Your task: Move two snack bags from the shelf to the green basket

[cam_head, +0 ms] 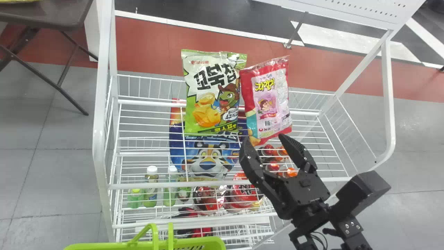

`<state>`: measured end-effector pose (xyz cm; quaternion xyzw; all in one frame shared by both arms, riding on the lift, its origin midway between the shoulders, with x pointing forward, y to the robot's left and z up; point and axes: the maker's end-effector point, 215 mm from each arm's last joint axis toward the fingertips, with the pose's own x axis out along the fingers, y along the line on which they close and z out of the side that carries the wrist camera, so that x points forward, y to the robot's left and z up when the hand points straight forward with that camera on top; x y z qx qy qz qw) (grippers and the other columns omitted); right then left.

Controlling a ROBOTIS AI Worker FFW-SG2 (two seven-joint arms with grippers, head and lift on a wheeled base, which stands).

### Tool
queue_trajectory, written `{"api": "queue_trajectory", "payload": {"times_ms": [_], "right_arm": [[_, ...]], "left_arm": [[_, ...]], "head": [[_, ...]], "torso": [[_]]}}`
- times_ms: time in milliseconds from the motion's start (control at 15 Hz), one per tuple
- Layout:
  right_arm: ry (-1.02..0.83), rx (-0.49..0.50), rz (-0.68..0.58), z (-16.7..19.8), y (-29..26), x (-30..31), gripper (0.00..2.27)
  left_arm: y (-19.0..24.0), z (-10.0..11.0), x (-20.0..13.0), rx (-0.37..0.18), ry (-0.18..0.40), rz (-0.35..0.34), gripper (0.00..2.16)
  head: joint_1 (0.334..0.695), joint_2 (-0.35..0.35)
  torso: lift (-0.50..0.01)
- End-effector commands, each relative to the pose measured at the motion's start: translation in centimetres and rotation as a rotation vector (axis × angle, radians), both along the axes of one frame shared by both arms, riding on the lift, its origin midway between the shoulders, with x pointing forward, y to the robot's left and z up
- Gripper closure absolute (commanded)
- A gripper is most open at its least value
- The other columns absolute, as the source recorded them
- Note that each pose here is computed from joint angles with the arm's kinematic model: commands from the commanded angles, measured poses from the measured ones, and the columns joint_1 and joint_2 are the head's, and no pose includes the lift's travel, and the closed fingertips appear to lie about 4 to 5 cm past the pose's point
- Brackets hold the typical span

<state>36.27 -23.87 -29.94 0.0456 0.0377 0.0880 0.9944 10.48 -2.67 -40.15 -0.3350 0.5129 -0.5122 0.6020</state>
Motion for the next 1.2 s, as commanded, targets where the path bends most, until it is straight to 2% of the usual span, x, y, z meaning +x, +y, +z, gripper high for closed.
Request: {"api": "queue_trajectory", "payload": {"times_ms": [0, 1133], "right_arm": [[0.031, -0.006, -0.006, -0.41, 0.04, -0.20, 0.14], [0.062, 0.012, 0.010, -0.81, 0.70, -0.24, 0.14]], "left_arm": [[0.08, 0.00, -0.03, -0.004, -0.005, 0.006, 2.09], [0.38, -0.40, 0.29, 0.007, -0.007, 0.023, 2.09]], "head": [[0.695, -0.350], [0.695, -0.350]], "torso": [[-0.017], [-0.017]]}}
